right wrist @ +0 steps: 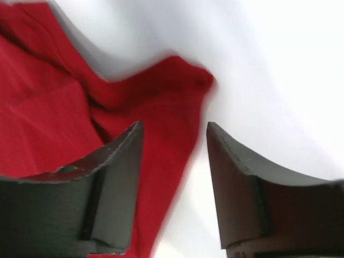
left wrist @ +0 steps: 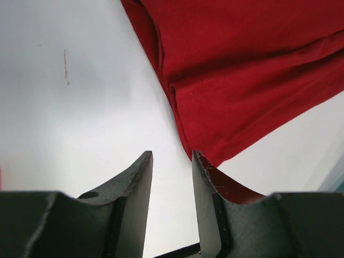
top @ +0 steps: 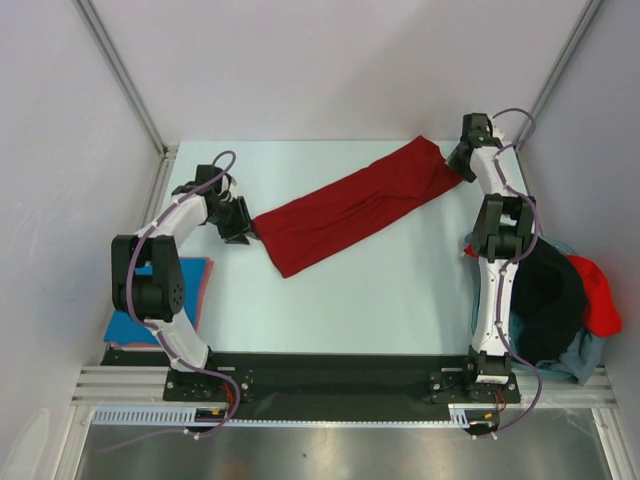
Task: Fold and stack the t-shirts
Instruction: Fold the tshirt
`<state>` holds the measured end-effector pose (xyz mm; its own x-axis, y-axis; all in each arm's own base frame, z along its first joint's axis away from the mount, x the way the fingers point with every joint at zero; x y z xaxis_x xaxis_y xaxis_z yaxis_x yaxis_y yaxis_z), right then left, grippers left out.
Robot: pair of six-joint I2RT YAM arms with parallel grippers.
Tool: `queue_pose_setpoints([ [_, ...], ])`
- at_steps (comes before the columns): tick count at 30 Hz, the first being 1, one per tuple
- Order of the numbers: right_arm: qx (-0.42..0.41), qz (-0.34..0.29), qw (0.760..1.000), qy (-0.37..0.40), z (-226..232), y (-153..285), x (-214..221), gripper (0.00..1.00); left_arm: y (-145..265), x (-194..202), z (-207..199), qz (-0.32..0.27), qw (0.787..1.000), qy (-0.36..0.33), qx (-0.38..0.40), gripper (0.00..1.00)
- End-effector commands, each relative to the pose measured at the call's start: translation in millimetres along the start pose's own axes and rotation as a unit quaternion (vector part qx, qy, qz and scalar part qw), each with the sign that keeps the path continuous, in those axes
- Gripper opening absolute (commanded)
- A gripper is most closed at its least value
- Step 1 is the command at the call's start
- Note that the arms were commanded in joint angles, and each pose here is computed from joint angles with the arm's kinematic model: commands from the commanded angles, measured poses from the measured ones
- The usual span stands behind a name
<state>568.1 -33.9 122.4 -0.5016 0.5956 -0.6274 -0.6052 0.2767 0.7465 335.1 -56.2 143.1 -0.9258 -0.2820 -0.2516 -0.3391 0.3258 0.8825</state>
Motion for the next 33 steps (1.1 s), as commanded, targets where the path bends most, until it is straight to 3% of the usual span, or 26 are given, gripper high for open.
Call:
queue_pose_setpoints([
  [1, 0.009, 0.017, 1.0, -0.006, -11, 60, -12, 0.57, 23, -5, -13, -0.041, 0.999, -0.028, 0.022, 0.41],
  [3, -0.01, 0.012, 1.0, -0.01, -13, 95, -17, 0.6, 24, -3, -15, -0.043, 0.998, -0.031, 0.025, 0.41],
  [5, -0.037, 0.054, 0.998, -0.008, -15, 104, 13, 0.61, 29, 0, -17, -0.05, 0.998, -0.035, 0.029, 0.41],
  [6, -0.07, 0.047, 0.996, -0.014, -11, 130, 12, 0.61, 29, 2, -18, -0.052, 0.998, -0.034, 0.031, 0.41],
  [7, -0.088, 0.102, 0.991, -0.012, -11, 130, 50, 0.61, 31, 4, -18, -0.054, 0.997, -0.034, 0.033, 0.41],
  [9, -0.15, 0.111, 0.982, -0.014, 7, 151, 72, 0.62, 36, 13, -18, -0.058, 0.997, -0.033, 0.037, 0.41],
  [13, -0.295, 0.169, 0.94, -0.019, 45, 199, 144, 0.63, 41, 37, -11, -0.057, 0.997, -0.03, 0.034, 0.42],
  [14, -0.306, 0.205, 0.93, -0.012, 53, 210, 183, 0.63, 43, 41, -10, -0.06, 0.997, -0.031, 0.033, 0.41],
  [16, -0.355, 0.225, 0.907, -0.004, 71, 226, 210, 0.63, 47, 53, -7, -0.063, 0.997, -0.033, 0.034, 0.42],
  [21, -0.397, 0.3, 0.867, 0.023, 96, 260, 294, 0.63, 54, 77, 0, -0.072, 0.996, -0.028, 0.035, 0.42],
  [25, -0.412, 0.321, 0.853, 0.016, 107, 273, 332, 0.61, 61, 96, 4, -0.085, 0.995, -0.02, 0.038, 0.44],
  [33, -0.329, 0.362, 0.87, -0.055, 107, 267, 393, 0.59, 75, 110, 5, -0.112, 0.993, -0.014, 0.043, 0.45],
])
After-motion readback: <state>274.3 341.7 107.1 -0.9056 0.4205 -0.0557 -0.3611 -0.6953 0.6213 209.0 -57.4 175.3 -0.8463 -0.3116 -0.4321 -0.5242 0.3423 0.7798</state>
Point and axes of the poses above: each gripper's point midway between its finger pads, its own y axis back along the fingers, its own z axis along the line the jaws close on, x = y × z, the point moved 8 cm from there along y, back along the fingers, and after that the axes turned 1 degree about -y, right-handed, at the moved point
